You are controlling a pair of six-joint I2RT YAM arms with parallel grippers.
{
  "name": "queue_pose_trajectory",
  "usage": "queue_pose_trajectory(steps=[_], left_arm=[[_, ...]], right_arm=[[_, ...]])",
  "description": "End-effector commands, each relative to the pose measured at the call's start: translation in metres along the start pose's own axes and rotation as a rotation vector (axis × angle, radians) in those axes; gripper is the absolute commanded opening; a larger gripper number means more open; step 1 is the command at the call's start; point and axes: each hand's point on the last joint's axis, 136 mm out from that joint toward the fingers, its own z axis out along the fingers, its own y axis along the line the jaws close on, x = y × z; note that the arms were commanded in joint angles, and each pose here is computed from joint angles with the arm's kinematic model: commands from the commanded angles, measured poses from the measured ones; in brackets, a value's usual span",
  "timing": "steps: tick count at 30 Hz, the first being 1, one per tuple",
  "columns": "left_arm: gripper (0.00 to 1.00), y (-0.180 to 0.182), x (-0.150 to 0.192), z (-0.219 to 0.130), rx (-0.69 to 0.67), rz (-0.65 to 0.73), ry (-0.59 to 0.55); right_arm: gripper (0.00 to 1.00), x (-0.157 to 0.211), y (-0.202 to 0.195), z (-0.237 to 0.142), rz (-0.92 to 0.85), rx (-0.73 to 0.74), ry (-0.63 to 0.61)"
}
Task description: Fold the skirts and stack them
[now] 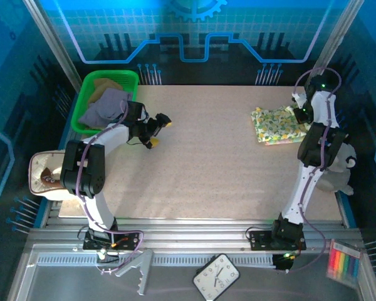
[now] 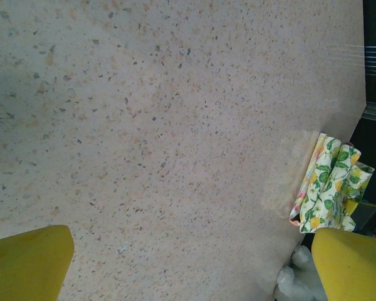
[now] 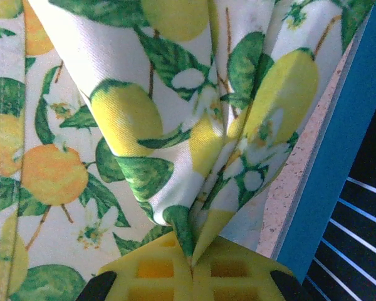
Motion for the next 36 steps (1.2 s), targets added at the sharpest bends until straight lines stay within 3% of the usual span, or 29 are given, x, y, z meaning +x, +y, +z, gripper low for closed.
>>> queue_pose_trajectory(steps=[1,7,8,11,12,17,20,22,26,28,32,36], left_arm=[[0.99,-0.002,-0.001,-0.001,-0.010,0.022,0.003],[0.99,-0.004,-0.003,-0.006,-0.014,0.032,-0.013],[0.99,-0.005,-0.004,-0.007,-0.011,0.034,-0.017],[0.99,-0.007,-0.006,-0.010,-0.008,0.038,-0.026],[0.99,-0.008,-0.008,-0.012,-0.006,0.040,-0.034],[0.99,-0.013,-0.012,-0.020,0.003,0.054,-0.058],[0.99,-0.013,-0.012,-0.020,0.003,0.053,-0.057],[0.99,-0.011,-0.011,-0.018,0.003,0.050,-0.050],[0.99,-0.007,-0.010,-0.017,0.000,0.046,-0.042],[0.99,-0.004,-0.009,-0.019,-0.004,0.044,-0.046],[0.99,0.003,-0.009,-0.021,-0.006,0.036,-0.052],[0.99,-0.001,-0.017,-0.033,0.001,0.041,-0.070]], right_arm=[[0.25,-0.002,-0.019,-0.007,0.048,0.069,-0.016],[0.64,-0.002,-0.060,-0.034,0.217,0.294,-0.008],[0.72,-0.004,-0.064,-0.053,0.253,0.317,-0.041],[0.87,-0.009,-0.053,-0.079,0.325,0.289,-0.106],[1.00,-0.012,-0.041,-0.086,0.348,0.239,-0.130],[1.00,-0.034,0.053,-0.100,0.451,-0.233,-0.220],[1.00,-0.042,0.100,-0.091,0.463,-0.425,-0.199],[1.00,-0.041,0.111,-0.074,0.450,-0.413,-0.142],[1.00,-0.025,0.078,-0.027,0.460,-0.136,-0.002],[1.00,-0.014,0.068,-0.002,0.448,-0.067,0.062],[1.00,-0.001,0.078,0.028,0.387,-0.111,0.145],[1.00,-0.005,0.086,0.018,0.373,-0.122,0.133]])
